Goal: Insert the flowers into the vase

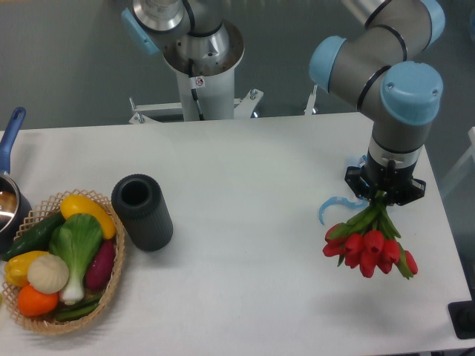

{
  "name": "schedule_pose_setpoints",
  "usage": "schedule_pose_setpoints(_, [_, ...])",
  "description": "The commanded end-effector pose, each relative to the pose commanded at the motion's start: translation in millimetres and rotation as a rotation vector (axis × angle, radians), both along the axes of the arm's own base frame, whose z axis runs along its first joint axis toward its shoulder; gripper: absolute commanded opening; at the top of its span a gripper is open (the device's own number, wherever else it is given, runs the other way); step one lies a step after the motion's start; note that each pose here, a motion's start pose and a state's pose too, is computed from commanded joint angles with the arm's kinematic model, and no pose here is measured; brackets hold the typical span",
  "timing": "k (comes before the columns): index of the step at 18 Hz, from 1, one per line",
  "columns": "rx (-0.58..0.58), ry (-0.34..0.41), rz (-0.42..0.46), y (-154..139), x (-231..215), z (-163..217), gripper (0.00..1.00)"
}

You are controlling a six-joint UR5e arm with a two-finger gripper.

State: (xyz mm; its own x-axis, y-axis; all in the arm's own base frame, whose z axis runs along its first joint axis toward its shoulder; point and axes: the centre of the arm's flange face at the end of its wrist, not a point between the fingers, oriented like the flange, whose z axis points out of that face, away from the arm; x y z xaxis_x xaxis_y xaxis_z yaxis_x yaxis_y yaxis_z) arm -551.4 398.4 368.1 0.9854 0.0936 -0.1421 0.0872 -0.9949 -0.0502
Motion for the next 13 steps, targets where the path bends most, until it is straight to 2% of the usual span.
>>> schedule_pose_setpoints(6, [0.027,-0.004,0.001,1.6,0.3,-0.9,0.0])
schedule_pose_setpoints(9, [0.133,0.029,-0.015,12.6,-3.6,7.1,0.0])
schedule_pose_setpoints(13, [0.283,-0.012,-0.032,31.5,10.3,19.0,0.0])
